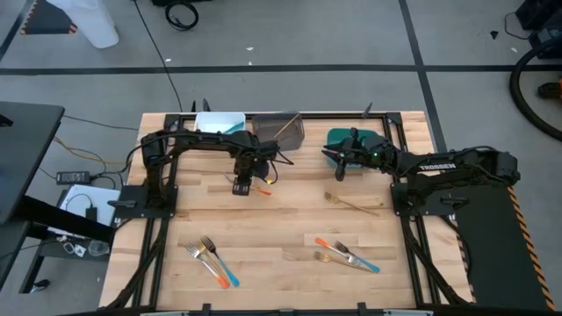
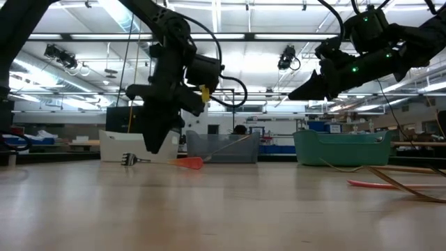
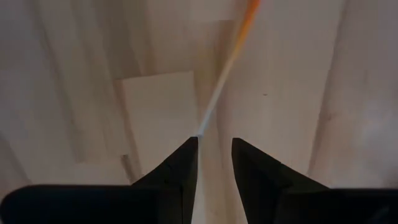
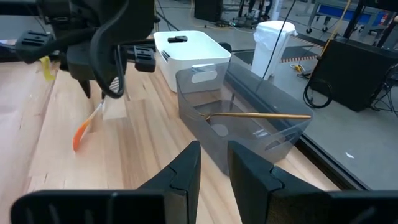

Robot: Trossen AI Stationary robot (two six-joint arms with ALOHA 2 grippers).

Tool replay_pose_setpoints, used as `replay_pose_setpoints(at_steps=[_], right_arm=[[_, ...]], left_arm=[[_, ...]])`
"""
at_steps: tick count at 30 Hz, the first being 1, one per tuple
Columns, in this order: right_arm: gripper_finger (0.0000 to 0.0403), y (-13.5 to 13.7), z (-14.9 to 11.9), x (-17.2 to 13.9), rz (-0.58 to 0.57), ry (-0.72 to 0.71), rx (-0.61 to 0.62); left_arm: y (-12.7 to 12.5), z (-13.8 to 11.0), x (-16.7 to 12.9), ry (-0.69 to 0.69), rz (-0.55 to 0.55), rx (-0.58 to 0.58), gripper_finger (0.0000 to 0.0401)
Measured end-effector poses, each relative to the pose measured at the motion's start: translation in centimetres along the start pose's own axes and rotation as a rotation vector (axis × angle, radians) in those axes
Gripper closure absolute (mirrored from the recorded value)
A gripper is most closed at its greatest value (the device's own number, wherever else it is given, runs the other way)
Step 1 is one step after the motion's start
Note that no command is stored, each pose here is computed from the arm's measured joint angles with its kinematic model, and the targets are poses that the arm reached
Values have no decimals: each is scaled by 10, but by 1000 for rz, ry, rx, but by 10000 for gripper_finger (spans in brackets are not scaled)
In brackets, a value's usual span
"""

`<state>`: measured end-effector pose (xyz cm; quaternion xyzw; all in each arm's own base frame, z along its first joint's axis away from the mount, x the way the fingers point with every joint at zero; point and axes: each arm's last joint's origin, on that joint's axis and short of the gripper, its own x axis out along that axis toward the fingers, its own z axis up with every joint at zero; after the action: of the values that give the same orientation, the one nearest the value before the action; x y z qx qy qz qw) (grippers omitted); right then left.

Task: Sort silverware by color (type)
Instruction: Put the orange fork into the green bin

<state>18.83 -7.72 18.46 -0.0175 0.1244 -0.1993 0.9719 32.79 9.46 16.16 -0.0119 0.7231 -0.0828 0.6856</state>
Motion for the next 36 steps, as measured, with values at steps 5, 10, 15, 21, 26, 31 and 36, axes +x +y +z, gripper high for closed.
replay_pose_setpoints(at_steps=[5,10,15,21,26,31,36], right_arm=[[312,0,0,0,-1,0,0],[312,0,1,0,-4,-10,-1],[312,0,1,0,-4,-12,-1],[312,0,1,0,-4,-12,-2],[312,2,-3,0,3,34,-31],[312,3,-1,2,-27,115,-66],[312,3,8,4,-36,185,-74]], left_arm=[[0,-8,14,58,41,-3,294],[-1,-14,25,73,39,-5,294],[0,-14,28,57,52,-16,310],[1,-14,28,59,84,-16,362],[2,-12,27,49,98,-22,390],[8,0,15,-8,192,-51,385],[14,14,-2,-106,257,-81,387]])
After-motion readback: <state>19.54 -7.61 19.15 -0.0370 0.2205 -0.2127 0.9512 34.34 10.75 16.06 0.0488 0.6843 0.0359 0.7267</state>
